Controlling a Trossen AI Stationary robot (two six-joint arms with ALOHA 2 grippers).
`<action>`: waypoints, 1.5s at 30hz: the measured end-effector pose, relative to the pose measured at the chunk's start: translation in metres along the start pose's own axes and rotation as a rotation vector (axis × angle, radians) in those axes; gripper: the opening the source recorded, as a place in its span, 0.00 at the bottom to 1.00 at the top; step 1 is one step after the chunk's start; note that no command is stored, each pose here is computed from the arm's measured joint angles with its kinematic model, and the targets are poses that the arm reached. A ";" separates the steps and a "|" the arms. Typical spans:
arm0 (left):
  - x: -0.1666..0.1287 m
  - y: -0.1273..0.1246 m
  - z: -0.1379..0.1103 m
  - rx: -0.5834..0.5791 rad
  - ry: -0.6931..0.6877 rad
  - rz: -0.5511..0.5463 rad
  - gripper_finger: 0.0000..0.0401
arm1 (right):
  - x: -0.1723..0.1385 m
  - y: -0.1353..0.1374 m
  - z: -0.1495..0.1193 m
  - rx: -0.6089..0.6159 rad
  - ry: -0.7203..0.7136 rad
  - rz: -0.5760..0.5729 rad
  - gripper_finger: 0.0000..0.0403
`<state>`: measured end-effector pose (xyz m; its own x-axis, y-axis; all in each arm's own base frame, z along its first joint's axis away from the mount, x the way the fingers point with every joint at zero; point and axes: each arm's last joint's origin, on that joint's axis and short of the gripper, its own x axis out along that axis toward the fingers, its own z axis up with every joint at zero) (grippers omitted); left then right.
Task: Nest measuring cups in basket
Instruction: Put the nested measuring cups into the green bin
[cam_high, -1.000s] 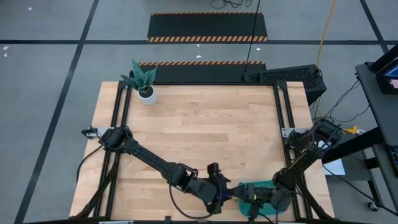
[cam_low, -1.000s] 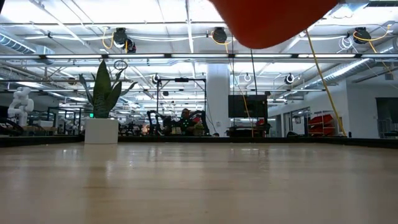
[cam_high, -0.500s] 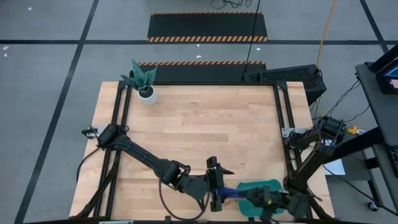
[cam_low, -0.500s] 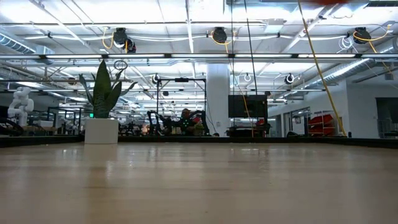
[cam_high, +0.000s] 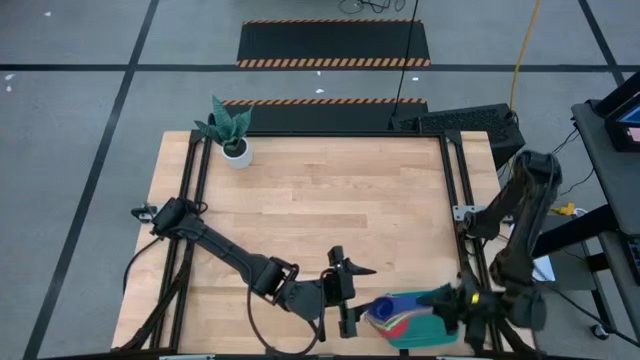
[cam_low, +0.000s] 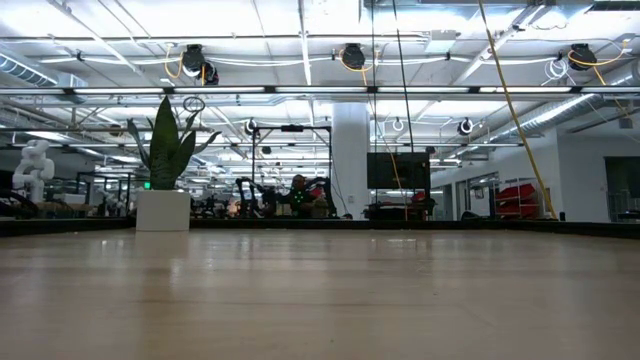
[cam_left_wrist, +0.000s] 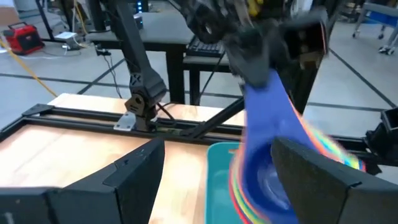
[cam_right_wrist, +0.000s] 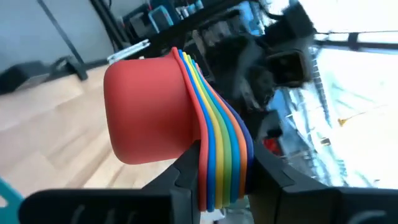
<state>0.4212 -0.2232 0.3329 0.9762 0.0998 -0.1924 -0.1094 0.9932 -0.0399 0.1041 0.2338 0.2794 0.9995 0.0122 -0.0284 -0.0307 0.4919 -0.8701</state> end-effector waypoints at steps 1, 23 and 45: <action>0.000 0.000 0.000 0.000 -0.001 0.010 0.73 | -0.002 -0.008 -0.003 0.030 -0.010 0.006 0.18; -0.013 -0.013 -0.003 -0.055 -0.035 0.146 0.73 | -0.022 -0.008 -0.036 -0.063 -0.088 0.355 0.18; 0.006 -0.004 -0.011 -0.210 -0.091 0.246 0.73 | -0.028 0.033 -0.079 -0.270 -0.053 0.567 0.18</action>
<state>0.4252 -0.2276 0.3207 0.9273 0.3499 -0.1331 -0.3712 0.9054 -0.2059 0.0752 0.1812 0.2129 0.8262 0.2535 -0.5031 -0.5486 0.1590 -0.8208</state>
